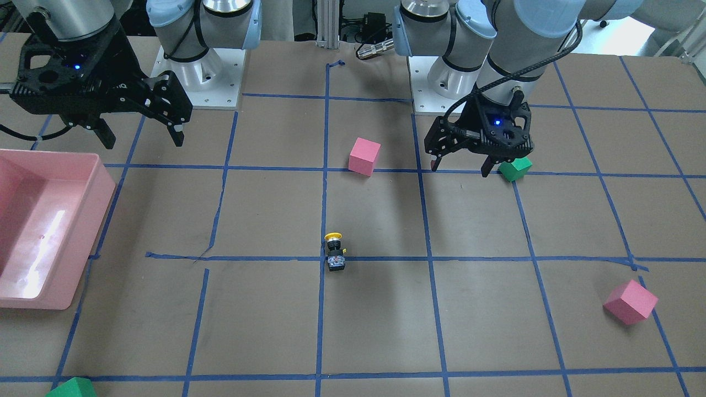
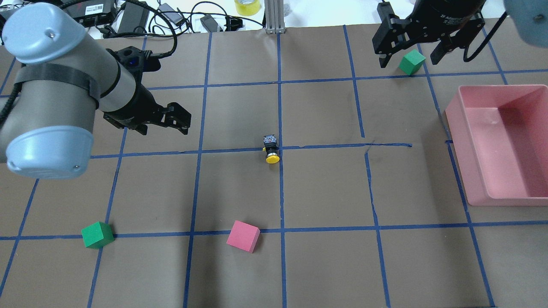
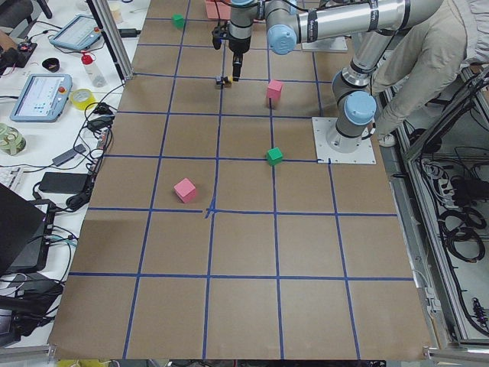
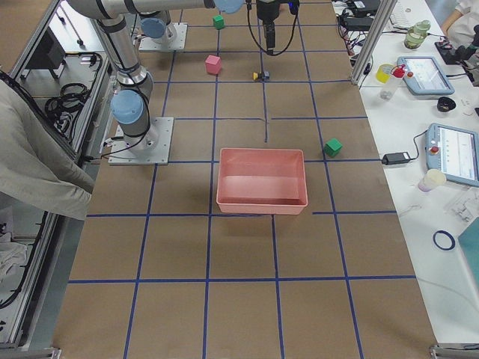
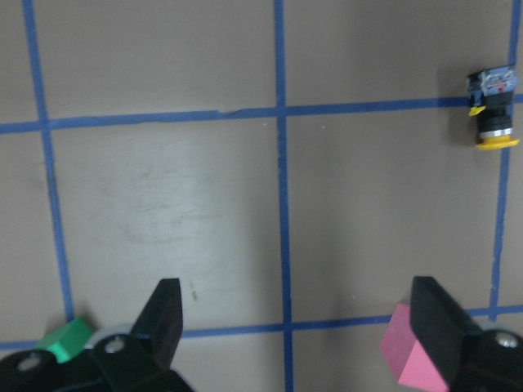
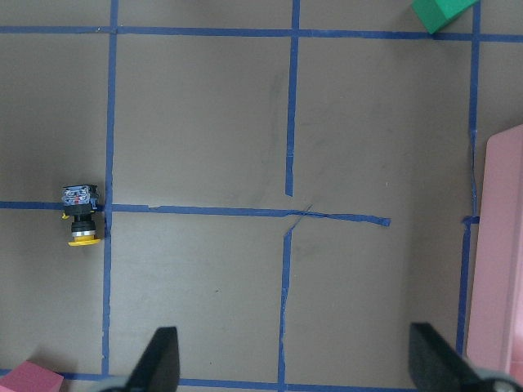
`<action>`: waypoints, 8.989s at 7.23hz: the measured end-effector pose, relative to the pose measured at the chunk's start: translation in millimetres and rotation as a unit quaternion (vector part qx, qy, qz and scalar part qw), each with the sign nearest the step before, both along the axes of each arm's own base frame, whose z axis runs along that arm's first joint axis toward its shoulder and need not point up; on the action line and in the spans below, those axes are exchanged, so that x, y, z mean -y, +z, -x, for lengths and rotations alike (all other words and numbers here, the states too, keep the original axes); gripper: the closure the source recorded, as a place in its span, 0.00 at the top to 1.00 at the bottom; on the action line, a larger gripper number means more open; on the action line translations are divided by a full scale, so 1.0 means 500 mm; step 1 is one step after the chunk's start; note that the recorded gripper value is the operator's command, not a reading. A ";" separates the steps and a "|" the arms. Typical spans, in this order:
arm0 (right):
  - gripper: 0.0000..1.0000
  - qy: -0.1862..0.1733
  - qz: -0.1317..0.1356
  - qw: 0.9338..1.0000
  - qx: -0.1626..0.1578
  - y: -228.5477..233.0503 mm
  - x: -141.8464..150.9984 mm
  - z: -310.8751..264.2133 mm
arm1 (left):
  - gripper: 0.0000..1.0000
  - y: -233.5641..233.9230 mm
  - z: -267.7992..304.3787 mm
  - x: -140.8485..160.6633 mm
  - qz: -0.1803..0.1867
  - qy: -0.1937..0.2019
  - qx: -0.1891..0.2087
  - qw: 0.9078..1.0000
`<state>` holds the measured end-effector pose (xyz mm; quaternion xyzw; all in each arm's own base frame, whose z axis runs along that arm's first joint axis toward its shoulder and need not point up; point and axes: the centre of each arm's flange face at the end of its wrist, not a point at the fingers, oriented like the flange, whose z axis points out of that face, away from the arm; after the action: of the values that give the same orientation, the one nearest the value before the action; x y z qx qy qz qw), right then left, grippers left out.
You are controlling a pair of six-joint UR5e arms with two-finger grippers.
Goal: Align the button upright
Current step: 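Move the left gripper over the button lying on its side, then lower the left gripper and close it on the button body, then lift and rotate the button, set it down yellow cap up, then open the left gripper and withdraw the left arm from the button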
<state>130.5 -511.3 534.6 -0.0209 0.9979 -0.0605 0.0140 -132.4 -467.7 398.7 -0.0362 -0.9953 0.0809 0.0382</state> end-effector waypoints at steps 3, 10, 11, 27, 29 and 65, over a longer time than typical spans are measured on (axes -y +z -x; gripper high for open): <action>1.00 0.000 -0.001 1.000 0.000 -0.001 0.001 0.000 | 1.00 -0.045 0.072 0.022 0.030 0.024 -0.017 0.999; 1.00 0.000 -0.001 1.000 0.000 -0.003 0.002 0.001 | 0.99 -0.265 0.305 -0.122 0.120 0.105 -0.020 0.987; 1.00 0.000 -0.001 1.000 0.000 -0.003 0.003 0.001 | 0.99 -0.290 0.322 -0.119 0.120 0.102 -0.021 0.987; 1.00 0.001 -0.007 1.000 0.000 -0.016 0.000 0.002 | 0.00 -0.383 0.432 0.023 0.084 0.078 -0.024 0.993; 1.00 0.002 -0.007 1.000 0.000 -0.016 0.000 0.002 | 0.00 -0.372 0.416 0.038 -0.036 0.218 -0.061 0.973; 1.00 0.003 -0.004 1.000 0.000 -0.015 -0.005 0.000 | 1.00 0.216 -0.104 0.096 -0.076 0.060 0.004 0.995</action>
<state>130.6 -509.0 527.2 -0.0241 0.9980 -0.0561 0.0143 -80.6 -515.4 506.7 0.0260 -0.9991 0.0073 0.0322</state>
